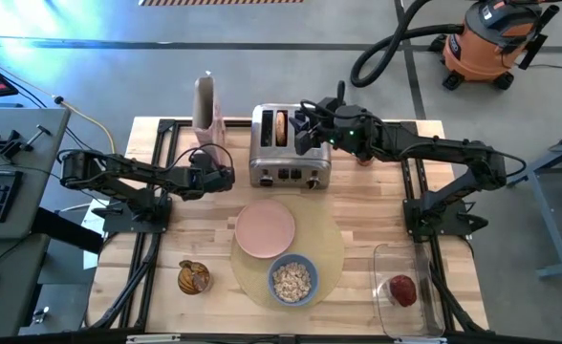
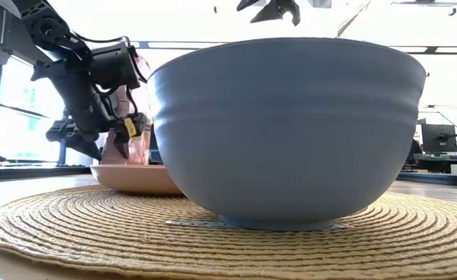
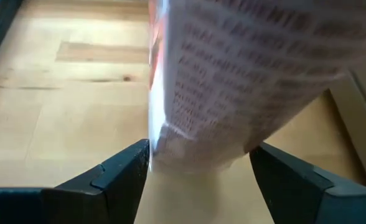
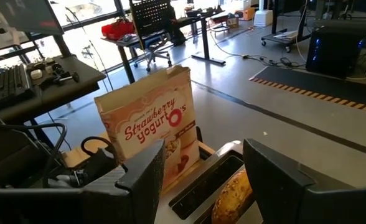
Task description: Arrange a breakfast setting
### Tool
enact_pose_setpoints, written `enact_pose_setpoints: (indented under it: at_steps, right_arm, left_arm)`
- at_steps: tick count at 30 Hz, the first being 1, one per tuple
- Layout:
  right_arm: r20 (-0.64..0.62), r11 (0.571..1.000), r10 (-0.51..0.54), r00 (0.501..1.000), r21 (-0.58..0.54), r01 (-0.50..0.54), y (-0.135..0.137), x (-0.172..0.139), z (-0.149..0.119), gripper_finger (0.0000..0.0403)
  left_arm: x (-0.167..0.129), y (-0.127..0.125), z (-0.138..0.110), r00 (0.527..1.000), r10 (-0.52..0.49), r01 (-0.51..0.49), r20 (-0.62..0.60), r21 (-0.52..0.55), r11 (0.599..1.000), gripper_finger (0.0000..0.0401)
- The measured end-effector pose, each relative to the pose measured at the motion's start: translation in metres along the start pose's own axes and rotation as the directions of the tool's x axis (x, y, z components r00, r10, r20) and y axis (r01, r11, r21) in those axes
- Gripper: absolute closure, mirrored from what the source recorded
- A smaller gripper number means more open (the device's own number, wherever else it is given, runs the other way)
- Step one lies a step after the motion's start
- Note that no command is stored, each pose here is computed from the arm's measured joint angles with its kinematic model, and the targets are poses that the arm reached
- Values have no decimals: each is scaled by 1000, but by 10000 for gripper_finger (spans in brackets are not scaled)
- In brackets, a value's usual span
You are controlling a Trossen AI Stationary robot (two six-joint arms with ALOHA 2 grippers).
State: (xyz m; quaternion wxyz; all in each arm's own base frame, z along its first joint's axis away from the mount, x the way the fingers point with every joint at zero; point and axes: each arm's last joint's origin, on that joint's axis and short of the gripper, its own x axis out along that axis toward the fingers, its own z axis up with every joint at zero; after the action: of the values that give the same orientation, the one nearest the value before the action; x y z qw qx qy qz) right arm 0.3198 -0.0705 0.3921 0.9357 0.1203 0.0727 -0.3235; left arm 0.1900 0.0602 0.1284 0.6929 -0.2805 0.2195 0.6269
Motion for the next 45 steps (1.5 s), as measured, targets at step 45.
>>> enact_pose_setpoints:
  at_steps: [45]
  right_arm:
    - [-13,991,9,1000,130,-7,0,0,-1,199]
  left_arm:
    - [-65,41,14,878,-244,253,-411,-34,967,134]
